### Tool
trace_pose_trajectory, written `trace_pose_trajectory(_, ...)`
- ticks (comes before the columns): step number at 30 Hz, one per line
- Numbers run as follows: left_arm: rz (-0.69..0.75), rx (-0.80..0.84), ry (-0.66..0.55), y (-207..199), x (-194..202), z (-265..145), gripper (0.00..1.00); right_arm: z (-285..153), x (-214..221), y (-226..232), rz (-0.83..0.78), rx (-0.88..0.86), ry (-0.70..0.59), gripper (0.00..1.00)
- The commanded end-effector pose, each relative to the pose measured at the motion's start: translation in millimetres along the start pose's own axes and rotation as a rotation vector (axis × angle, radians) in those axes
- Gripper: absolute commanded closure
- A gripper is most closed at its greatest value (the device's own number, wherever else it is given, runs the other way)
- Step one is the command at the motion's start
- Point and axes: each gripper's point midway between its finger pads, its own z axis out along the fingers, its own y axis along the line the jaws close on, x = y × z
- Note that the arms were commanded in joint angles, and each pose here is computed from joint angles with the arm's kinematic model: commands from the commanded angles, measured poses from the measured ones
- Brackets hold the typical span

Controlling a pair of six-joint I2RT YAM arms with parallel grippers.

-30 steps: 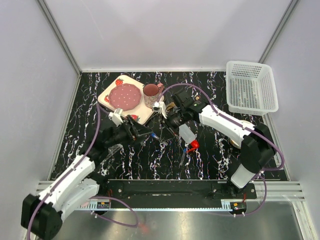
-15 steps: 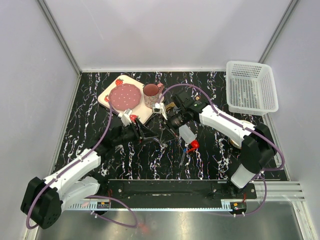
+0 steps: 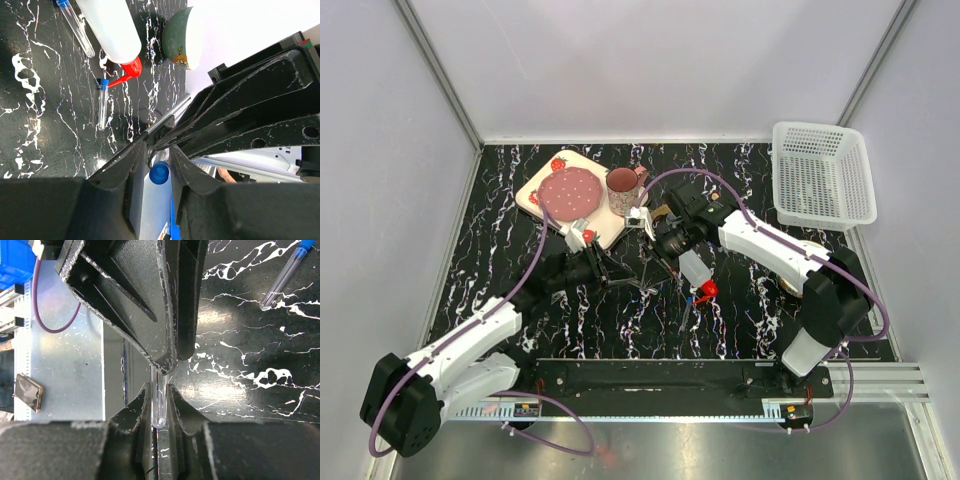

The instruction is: Organize the chemistry lab equipment

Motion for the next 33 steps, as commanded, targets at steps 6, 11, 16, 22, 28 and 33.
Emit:
trace_pose_trajectory(6,0.055,0.044,-0.017,-20.2,-2.3,-7.7,0.87,-0.9,-8.1,2.6,-0.044,-0.012,-0.015,0.81)
trace_pose_trajectory(11,0.039,-0.049,-0.053,10.5,1.6,-14.4,0.96,-3.2,-9.9,3.6,-0.052,-0.011,-0.005,0.39)
trace_pose_trajectory(16,0.087,-0.35,-0.159,58.5,-9.6,-48.1,0.97,-14.8,-9.6,1.2,-0.129,0.044,0.034,0.11)
trace_pose_trajectory(22,0.142,-0.719,-0.398,98.5,-53.3,-112.6,0.98,-52.9,-8.9,-24.0,-0.182,0.221,0.048,0.06)
trace_pose_trajectory(28,0.155,-0.902,-0.578,107.5,-98.1,-155.1,0.99,-84.9,8.7,-36.1,-0.144,0.298,-0.005,0.04)
trace_pose_trajectory(33,0.189,-1.014,-0.651,114.6,-121.4,-166.6,0.99,-81.1,22.0,-24.6,-0.141,0.258,-0.054,0.01)
